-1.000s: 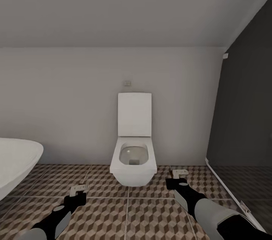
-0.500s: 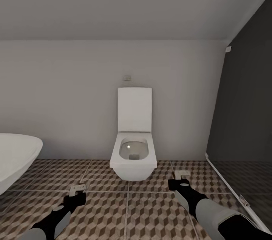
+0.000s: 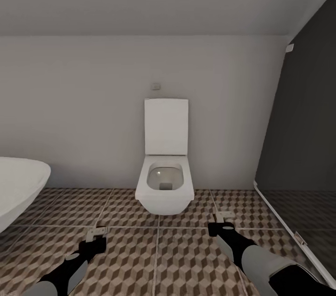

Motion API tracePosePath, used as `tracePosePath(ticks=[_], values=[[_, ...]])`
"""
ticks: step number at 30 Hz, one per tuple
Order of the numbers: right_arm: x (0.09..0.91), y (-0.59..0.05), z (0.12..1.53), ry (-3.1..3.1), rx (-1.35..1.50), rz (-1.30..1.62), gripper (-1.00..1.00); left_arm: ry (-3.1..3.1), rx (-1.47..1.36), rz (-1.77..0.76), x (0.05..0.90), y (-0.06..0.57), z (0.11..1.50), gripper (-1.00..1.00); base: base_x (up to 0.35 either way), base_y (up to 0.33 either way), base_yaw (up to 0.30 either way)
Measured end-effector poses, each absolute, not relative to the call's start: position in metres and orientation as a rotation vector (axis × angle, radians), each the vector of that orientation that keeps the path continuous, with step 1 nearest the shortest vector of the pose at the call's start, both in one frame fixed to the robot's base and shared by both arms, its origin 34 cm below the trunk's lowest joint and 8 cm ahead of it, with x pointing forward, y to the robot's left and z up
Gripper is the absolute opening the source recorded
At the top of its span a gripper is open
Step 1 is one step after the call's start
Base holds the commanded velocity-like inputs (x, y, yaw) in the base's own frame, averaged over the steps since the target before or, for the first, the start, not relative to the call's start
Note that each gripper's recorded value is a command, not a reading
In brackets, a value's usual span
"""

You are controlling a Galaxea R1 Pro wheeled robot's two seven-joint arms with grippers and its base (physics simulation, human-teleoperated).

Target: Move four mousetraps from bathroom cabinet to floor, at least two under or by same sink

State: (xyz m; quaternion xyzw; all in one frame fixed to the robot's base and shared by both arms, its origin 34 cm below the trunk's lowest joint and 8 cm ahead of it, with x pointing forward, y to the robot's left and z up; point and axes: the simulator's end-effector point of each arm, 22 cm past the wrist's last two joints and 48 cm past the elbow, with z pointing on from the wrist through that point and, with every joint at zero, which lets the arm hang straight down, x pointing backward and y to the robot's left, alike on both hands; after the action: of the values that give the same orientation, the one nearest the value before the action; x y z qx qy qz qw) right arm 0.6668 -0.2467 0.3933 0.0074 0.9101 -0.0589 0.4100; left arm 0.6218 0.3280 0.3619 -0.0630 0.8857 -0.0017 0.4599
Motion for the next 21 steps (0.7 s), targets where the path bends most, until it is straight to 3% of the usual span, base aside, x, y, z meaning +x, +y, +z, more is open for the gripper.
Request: tracePosePath(ticks=[21], values=[[0.655, -0.246, 0.341, 2.378, 0.009, -0.152, -1.0, 2.253, -0.153, 0.002, 0.611, 0.328, 0.318, -1.0, 0.0, 0.0, 0.0]])
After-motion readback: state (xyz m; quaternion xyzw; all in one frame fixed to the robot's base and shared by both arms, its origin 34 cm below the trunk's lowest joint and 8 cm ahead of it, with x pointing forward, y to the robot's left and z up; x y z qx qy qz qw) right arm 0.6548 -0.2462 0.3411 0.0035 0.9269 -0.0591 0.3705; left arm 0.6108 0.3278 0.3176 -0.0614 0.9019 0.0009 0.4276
